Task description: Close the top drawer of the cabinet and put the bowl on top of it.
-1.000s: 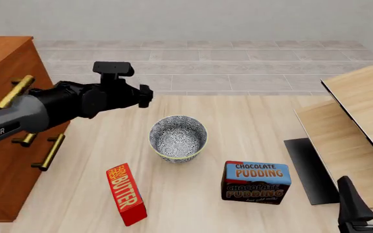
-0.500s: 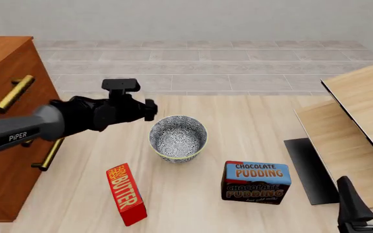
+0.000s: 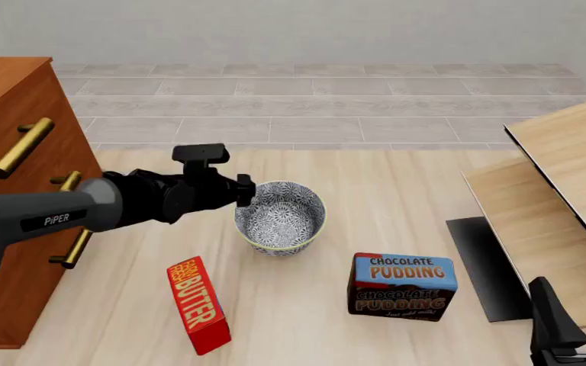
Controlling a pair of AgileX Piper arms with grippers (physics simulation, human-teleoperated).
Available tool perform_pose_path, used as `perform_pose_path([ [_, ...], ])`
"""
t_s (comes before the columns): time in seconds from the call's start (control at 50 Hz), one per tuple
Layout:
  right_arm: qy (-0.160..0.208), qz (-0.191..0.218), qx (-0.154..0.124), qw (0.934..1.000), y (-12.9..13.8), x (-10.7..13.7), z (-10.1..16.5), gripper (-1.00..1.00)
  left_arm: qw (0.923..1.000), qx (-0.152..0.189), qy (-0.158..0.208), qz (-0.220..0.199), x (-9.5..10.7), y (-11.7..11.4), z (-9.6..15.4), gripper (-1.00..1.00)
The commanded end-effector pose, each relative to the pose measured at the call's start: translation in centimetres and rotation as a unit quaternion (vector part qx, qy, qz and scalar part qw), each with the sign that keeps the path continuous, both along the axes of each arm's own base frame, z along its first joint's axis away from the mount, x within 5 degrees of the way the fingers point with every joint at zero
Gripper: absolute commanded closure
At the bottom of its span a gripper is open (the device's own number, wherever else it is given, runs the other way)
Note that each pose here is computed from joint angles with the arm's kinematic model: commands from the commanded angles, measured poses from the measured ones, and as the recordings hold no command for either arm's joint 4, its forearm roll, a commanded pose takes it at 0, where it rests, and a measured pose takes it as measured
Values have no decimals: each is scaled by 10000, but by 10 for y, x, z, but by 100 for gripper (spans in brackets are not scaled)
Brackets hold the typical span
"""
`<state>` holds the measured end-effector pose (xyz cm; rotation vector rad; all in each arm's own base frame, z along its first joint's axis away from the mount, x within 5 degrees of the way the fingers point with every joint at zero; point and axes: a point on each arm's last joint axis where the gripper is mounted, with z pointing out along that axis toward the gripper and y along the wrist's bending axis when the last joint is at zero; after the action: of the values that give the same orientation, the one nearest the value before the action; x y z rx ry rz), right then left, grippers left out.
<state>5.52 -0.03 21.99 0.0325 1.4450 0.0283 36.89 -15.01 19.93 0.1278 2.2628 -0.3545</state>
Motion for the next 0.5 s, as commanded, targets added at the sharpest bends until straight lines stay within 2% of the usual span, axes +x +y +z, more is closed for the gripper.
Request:
perform_pose_path([
  [0.02,-4,-4,0,10000,0,0,-1,-100,9999,-47,111,27,0,-4,-15,-100],
  [0.5,-19,-28,24,10000,0,0,0,-100,9994,-112,324,86,1,-9,-44,-100],
])
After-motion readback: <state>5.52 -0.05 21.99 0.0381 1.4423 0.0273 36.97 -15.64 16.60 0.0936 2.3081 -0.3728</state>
